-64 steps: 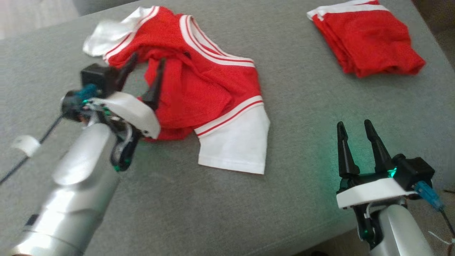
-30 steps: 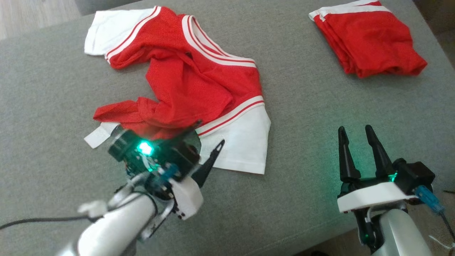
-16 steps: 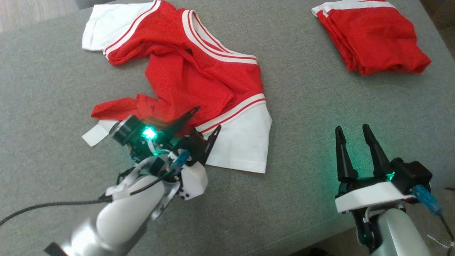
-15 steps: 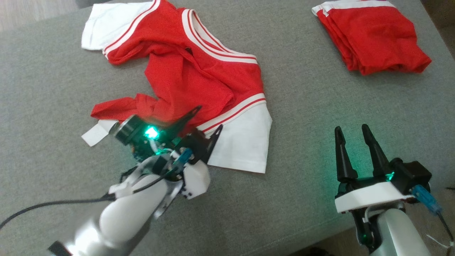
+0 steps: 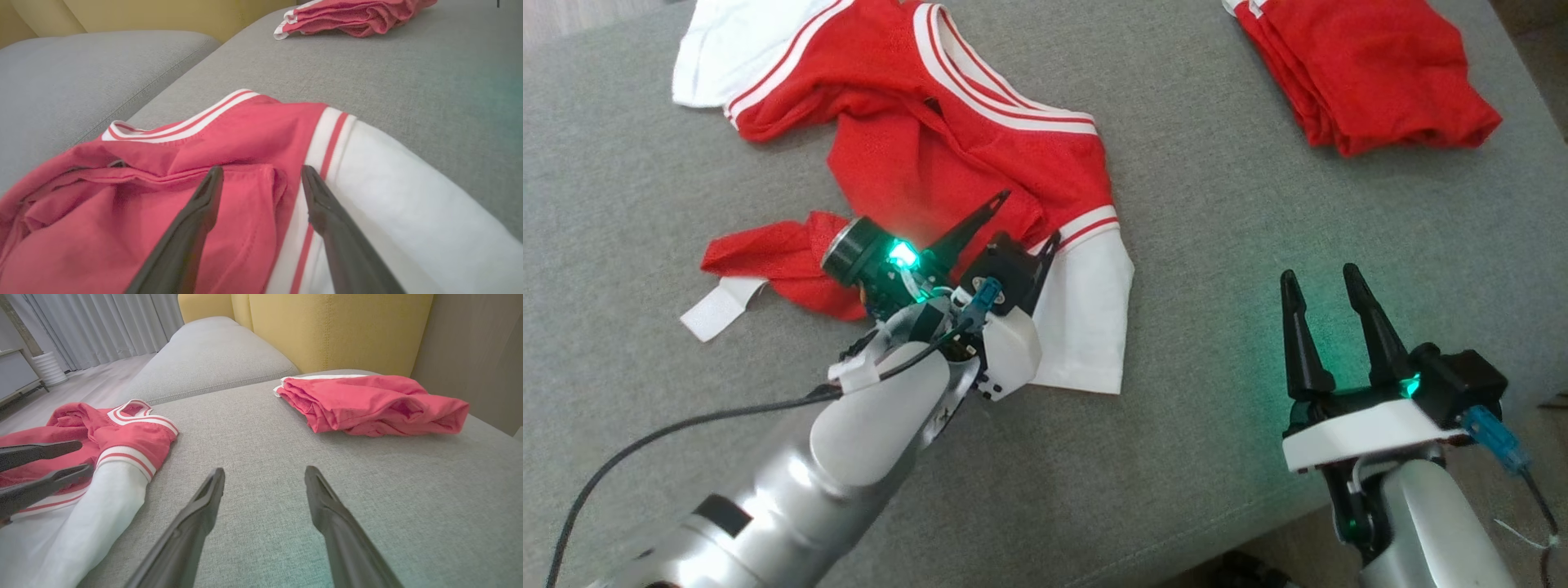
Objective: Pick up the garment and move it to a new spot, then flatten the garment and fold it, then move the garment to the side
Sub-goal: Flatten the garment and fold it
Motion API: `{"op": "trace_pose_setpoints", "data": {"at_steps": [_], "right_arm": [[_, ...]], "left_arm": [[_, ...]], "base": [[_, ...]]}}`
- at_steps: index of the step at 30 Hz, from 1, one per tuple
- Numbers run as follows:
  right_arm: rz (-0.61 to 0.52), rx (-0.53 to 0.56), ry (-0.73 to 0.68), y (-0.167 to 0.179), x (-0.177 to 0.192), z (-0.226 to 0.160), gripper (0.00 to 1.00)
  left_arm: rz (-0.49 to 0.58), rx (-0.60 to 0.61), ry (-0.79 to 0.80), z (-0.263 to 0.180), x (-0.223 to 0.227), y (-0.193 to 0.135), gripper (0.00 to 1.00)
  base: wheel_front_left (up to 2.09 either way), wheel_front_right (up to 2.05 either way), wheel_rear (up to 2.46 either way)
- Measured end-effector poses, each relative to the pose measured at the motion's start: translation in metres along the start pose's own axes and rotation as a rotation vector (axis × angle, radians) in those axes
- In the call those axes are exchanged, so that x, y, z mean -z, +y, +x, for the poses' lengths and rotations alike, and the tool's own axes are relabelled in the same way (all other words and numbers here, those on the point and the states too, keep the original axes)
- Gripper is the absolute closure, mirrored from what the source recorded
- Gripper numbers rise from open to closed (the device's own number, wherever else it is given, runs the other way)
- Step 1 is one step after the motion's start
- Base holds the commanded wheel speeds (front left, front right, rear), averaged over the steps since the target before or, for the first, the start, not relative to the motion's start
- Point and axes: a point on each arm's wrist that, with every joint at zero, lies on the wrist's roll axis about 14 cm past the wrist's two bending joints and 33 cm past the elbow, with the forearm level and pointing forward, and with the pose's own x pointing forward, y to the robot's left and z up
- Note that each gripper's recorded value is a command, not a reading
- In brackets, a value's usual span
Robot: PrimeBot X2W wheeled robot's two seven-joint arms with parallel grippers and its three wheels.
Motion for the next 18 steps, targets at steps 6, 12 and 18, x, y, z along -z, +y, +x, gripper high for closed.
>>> {"op": "trace_pose_setpoints", "data": {"at_steps": [6,12,18], "right_arm": [[0.001,0.004,0.000,-0.001,0.000,-0.001,0.00],[0.003,0.003,-0.009,-0.001,-0.003,0.000,0.00],[0.010,0.001,-0.032,-0.001,-0.009,-0.001,0.00]], "left_arm": [[-0.007,-0.003,0.023,0.002,0.009,0.000,1.00],[-0.025,-0.011,0.013,0.001,0.008,0.005,1.00],[-0.236,-0.051,-0.192,-0.012,-0.052,0.020,1.00]], "base": [[0.00,0.00,0.00],[0.00,0.00,0.00],[0.00,0.00,0.00]]}}
